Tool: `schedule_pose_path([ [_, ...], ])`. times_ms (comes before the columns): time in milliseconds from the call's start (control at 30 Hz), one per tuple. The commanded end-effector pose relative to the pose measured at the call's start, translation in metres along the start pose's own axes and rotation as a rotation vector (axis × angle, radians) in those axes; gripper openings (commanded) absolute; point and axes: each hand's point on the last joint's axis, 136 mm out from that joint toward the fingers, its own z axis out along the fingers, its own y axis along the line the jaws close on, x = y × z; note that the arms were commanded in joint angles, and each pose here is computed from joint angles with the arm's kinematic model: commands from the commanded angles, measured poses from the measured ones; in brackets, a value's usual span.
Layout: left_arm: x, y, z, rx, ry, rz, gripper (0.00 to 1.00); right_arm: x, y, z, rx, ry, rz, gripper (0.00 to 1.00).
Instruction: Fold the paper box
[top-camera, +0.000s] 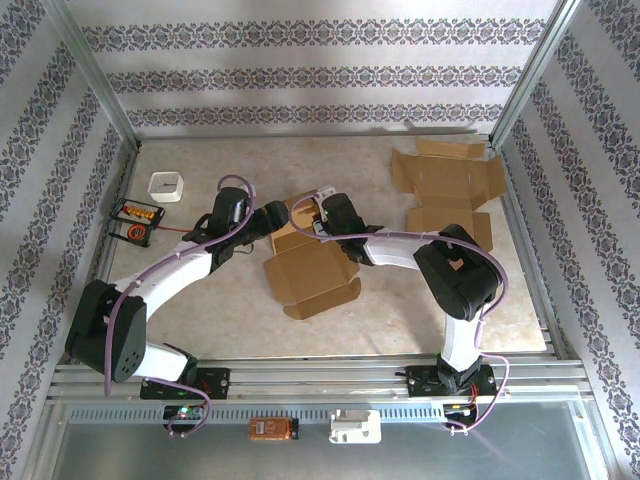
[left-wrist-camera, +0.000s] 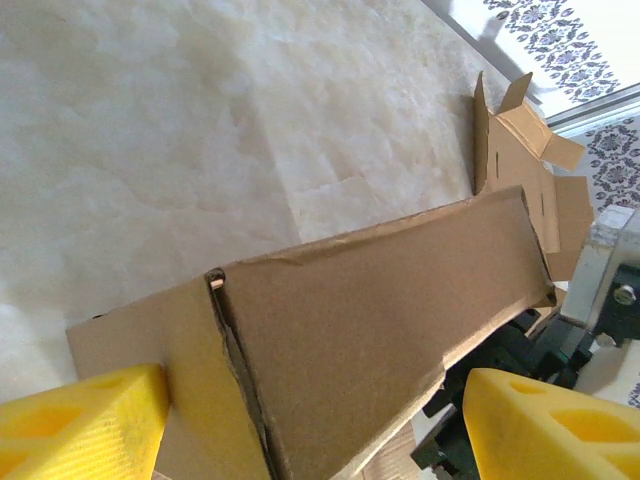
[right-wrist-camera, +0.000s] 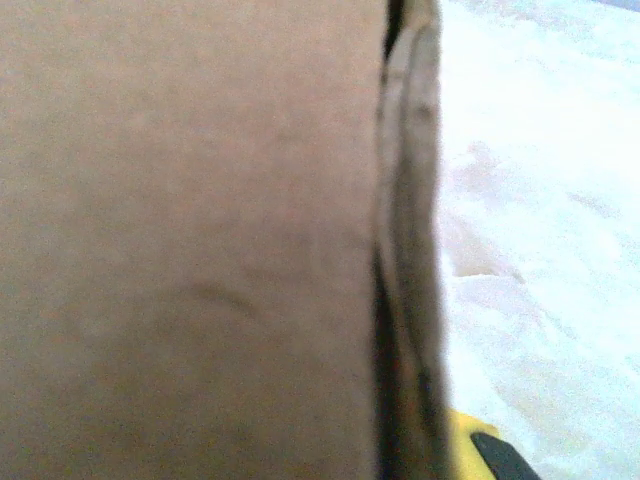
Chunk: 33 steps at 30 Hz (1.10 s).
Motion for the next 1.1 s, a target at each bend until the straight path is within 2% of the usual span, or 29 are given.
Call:
schedule_pose_path([
  [0, 0.001, -0.015, -0.008, 0.071, 0.000, -0.003, 0.77, 0.027, 0.014, 0.009, 0.018, 0.057, 0.018, 0.22],
  [33, 0.001, -0.014, -0.008, 0.070, -0.001, -0.004, 0.78, 0.027, 0.016, 0.012, 0.009, 0.060, 0.016, 0.29],
  [67, 0.001, -0.015, -0.009, 0.070, 0.000, -0.003, 0.77, 0.028, 0.020, 0.014, 0.000, 0.067, 0.014, 0.30],
  [100, 0.001, -0.015, -0.009, 0.072, 0.000, -0.003, 0.77, 0.028, 0.022, 0.016, -0.007, 0.072, 0.016, 0.29],
  [233, -0.002, -0.017, -0.012, 0.075, -0.014, -0.006, 0.78, 0.034, 0.020, 0.024, 0.012, 0.077, 0.041, 0.11],
  [300, -0.005, -0.016, -0.017, 0.065, -0.032, -0.007, 0.80, 0.037, 0.019, 0.024, 0.018, 0.078, 0.041, 0.06],
  [467, -0.014, 0.009, -0.031, -0.083, -0.093, 0.022, 0.84, 0.042, 0.019, 0.017, 0.004, 0.080, 0.025, 0.04],
  [700, -0.021, 0.026, -0.023, -0.168, -0.100, 0.018, 0.85, 0.041, 0.036, 0.009, -0.102, 0.060, -0.001, 0.05],
  [833, -0.016, 0.027, -0.009, -0.146, -0.052, 0.009, 0.80, 0.043, 0.047, 0.004, -0.162, 0.062, -0.009, 0.11],
  [1000, -0.010, 0.021, 0.000, -0.092, -0.023, -0.018, 0.73, 0.028, 0.045, -0.007, -0.153, 0.015, -0.020, 0.27],
  [1067, -0.008, 0.021, -0.001, -0.087, -0.022, -0.020, 0.72, 0.017, 0.042, -0.012, -0.142, -0.018, -0.026, 0.30],
])
